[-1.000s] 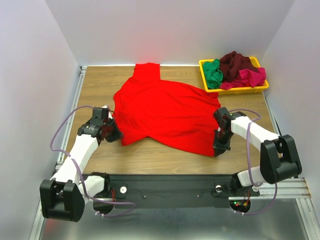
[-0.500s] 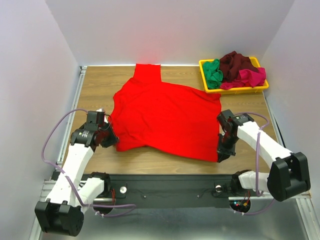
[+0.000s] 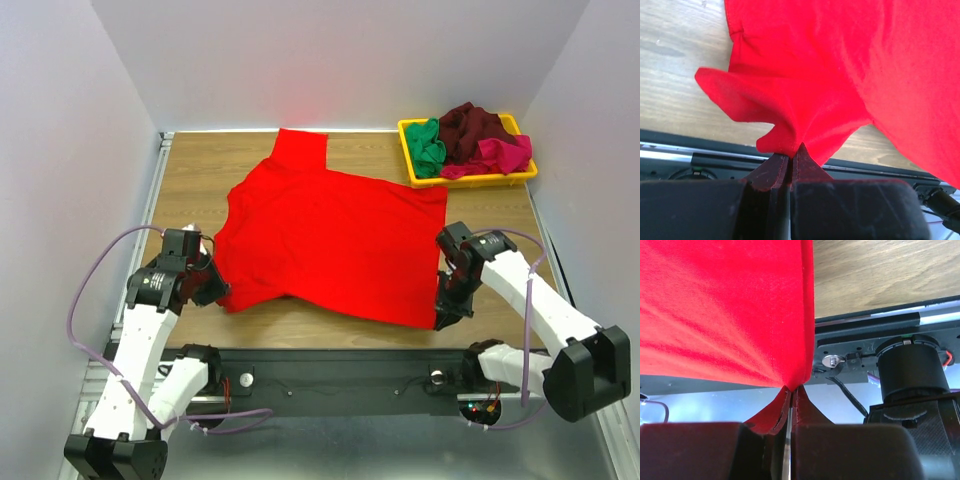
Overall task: Fold and stack the t-shirts
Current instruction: Fold the tshirt
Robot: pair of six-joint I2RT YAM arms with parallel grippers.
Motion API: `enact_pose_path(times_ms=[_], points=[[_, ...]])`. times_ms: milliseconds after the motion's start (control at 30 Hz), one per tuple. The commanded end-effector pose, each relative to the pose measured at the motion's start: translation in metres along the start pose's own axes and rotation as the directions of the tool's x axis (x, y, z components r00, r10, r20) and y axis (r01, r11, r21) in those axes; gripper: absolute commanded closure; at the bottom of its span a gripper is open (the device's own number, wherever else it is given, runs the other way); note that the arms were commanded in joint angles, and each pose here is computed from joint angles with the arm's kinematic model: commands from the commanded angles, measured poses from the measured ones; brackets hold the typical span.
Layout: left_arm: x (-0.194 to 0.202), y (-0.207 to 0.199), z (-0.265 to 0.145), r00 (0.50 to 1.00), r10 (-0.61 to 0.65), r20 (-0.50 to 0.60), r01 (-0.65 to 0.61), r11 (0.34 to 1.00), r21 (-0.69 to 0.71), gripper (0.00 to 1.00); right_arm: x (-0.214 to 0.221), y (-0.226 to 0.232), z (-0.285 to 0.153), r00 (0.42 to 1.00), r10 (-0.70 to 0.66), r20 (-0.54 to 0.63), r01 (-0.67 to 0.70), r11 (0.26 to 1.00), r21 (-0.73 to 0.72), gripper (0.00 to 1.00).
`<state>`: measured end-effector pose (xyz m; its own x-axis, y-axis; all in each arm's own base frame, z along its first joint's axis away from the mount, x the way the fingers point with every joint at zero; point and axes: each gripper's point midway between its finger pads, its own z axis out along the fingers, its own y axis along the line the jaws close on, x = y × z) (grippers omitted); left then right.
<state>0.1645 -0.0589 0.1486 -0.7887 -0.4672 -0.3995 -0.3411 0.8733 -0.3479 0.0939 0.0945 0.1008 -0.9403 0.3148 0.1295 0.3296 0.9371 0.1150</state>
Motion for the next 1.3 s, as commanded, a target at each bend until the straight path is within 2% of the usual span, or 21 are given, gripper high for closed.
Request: enact_pose_path(times_ms=[0, 233, 333, 500, 700, 833, 1067, 1267], points=[[-0.011, -0.002, -0.016, 0.999, -0.006, 0.043, 0.007, 1.0, -0.012, 1.0, 0.003, 0.001, -0.011, 0.999, -0.007, -0.034, 0.008, 1.0, 0.03, 1.0], [-0.057, -0.025, 0.008, 0.99, 0.11, 0.094, -0.11, 0.994, -0.004, 1.0, -0.037, 0.017, 0.005, 0.998, -0.016, 0.068, 0.015, 1.0, 0.026, 1.0], [-0.086, -0.035, 0.008, 0.971, 0.179, 0.159, -0.179, 0.984, -0.015, 1.0, -0.048, 0.024, 0.013, 0.996, -0.015, 0.09, 0.014, 1.0, 0.01, 1.0], [-0.116, -0.06, 0.026, 0.939, 0.301, 0.168, -0.308, 0.951, 0.016, 1.0, -0.069, 0.016, 0.017, 0.989, -0.039, 0.143, 0.026, 0.996, 0.088, 1.0], [-0.149, -0.082, 0.053, 0.889, 0.42, 0.181, -0.423, 0.906, -0.022, 1.0, -0.096, 0.014, 0.019, 0.98, -0.055, 0.194, 0.028, 0.99, 0.139, 1.0], [-0.158, -0.094, 0.076, 0.846, 0.515, 0.138, -0.511, 0.857, -0.068, 1.0, -0.121, 0.018, 0.01, 0.969, -0.056, 0.241, 0.021, 0.989, 0.145, 1.0], [-0.163, -0.108, 0.102, 0.812, 0.575, 0.103, -0.565, 0.817, -0.113, 1.0, -0.157, 0.026, 0.006, 0.963, -0.057, 0.263, 0.02, 0.99, 0.141, 1.0], [-0.183, -0.128, 0.106, 0.779, 0.611, 0.145, -0.594, 0.791, -0.145, 1.0, -0.175, 0.026, 0.014, 0.966, -0.079, 0.244, 0.041, 0.987, 0.157, 1.0]])
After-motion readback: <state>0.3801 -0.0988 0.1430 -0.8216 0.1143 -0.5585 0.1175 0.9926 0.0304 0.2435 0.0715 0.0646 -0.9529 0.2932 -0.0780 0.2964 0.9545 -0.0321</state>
